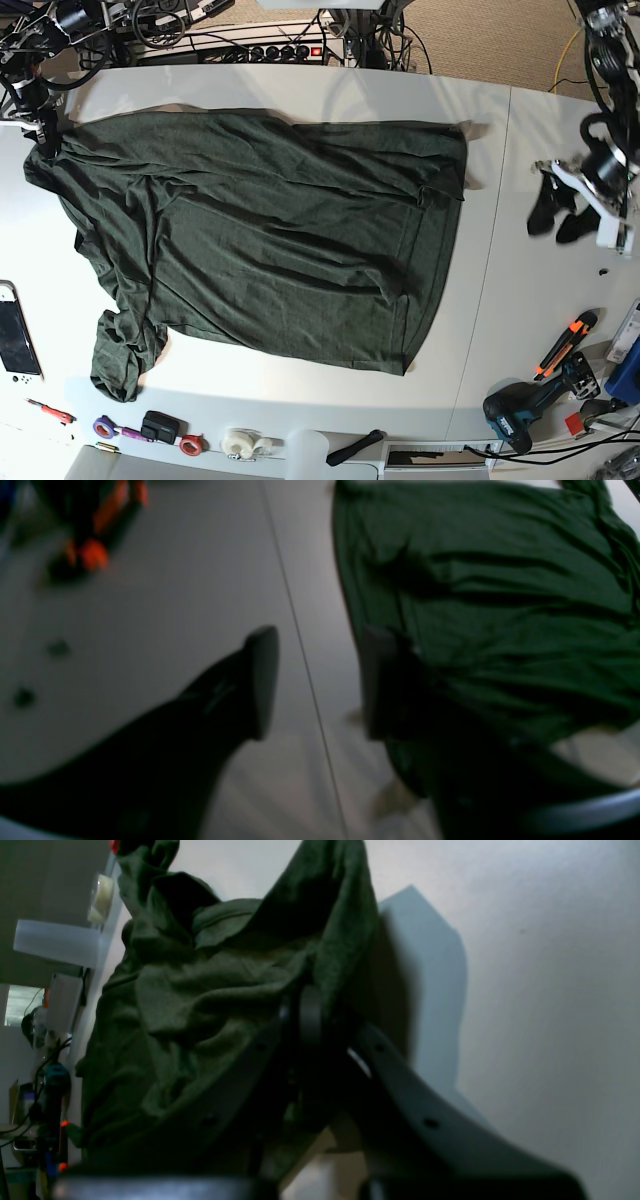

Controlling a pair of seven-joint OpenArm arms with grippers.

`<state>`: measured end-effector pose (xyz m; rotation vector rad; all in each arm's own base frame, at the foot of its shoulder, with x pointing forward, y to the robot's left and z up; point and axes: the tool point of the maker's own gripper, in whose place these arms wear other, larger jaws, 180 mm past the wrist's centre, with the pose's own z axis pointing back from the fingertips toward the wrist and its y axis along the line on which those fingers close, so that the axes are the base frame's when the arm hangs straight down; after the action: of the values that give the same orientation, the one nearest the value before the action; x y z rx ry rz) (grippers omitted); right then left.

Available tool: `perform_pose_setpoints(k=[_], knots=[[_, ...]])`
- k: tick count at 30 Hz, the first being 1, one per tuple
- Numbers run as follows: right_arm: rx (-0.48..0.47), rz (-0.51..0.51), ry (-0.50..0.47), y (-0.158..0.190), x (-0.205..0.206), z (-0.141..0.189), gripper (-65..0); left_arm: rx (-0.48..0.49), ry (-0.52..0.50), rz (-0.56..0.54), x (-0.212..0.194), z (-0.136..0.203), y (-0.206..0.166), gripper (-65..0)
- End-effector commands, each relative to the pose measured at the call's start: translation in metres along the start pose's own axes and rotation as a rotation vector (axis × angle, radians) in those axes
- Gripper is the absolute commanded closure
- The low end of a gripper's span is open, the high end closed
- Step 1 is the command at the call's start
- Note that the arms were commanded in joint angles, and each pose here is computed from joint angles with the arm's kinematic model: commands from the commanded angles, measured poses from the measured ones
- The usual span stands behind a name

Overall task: Layout the t-shirt on the table in an organized manner, then fold the t-shirt properly
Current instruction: 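Move the left gripper back and grasp the shirt's corner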

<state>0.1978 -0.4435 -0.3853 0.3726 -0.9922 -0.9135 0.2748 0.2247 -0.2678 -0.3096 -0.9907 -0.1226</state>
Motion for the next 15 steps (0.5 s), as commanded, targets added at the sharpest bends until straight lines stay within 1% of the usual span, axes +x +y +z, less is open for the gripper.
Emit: perform_pose_setpoints(k=[1,3,7,12,15], knots=[[0.005,0.005,-0.001,0.002,0.006,0.001,0.0,-0.006,-0.024,0.017,0.003,0.003,-0.003,-37.2],[0.005,0.005,0.001,0.002,0.006,0.001,0.0,-0.003,0.010,0.088,-0.017,0.005,-0.006,-41.3],[0.005,0.005,0.001,0.002,0.006,0.001,0.0,-0.007,0.074,0.193,-0.054,0.008,-0.019,-41.7],[0.005,0.005,0.003,0.002,0.005,0.001,0.0,-0.052,0.135,0.252,-0.080,-0.001,-0.046,-41.6],[0.005,0.005,0.008,0.002,0.004,0.001,0.0,-0.070,0.186,0.259,-0.095,-0.012,-0.067,-41.6]])
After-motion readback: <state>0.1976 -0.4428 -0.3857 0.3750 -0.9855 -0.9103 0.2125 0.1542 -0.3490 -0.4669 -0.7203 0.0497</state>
